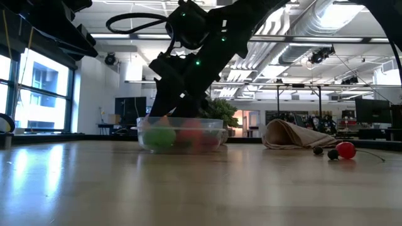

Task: Pick and placing Produce into tupperware
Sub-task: Put the pink peach into the transparent bin, then put the red apple into the transparent bin

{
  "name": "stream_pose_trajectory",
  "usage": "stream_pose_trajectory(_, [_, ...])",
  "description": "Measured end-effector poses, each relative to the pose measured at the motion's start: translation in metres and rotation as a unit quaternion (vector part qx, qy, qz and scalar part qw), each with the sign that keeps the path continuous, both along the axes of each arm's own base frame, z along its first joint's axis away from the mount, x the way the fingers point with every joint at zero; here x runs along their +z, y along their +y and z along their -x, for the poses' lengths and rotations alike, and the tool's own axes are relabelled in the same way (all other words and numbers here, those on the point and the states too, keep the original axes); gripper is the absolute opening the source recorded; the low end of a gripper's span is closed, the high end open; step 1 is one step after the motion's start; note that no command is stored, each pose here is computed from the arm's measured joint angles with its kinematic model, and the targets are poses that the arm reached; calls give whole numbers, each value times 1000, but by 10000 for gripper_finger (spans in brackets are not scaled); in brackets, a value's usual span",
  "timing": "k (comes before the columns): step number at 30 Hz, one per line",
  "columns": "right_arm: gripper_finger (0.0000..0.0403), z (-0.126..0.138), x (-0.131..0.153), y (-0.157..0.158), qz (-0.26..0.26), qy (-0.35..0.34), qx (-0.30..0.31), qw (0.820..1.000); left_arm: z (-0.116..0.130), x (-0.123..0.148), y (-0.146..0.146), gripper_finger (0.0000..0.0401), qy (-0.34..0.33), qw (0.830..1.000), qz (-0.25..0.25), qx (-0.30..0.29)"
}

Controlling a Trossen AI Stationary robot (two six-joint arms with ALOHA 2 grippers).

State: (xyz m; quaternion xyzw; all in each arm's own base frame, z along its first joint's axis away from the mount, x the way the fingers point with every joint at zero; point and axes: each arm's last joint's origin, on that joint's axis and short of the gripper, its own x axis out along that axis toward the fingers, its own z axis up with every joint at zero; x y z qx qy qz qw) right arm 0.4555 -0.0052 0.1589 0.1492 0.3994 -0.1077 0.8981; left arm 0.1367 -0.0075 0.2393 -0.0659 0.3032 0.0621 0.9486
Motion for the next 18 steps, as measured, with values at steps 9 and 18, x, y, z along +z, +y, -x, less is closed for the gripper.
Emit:
stream_pose_trajectory(9, [264, 4, 18, 1, -11, -15, 10, 1000, 0, 0, 0, 101, 0, 1000, 0, 0])
stream_pose_trajectory(18, [264, 39, 77, 16, -9, 14, 15, 1000, 0, 0, 0, 101, 0, 1000, 0, 0])
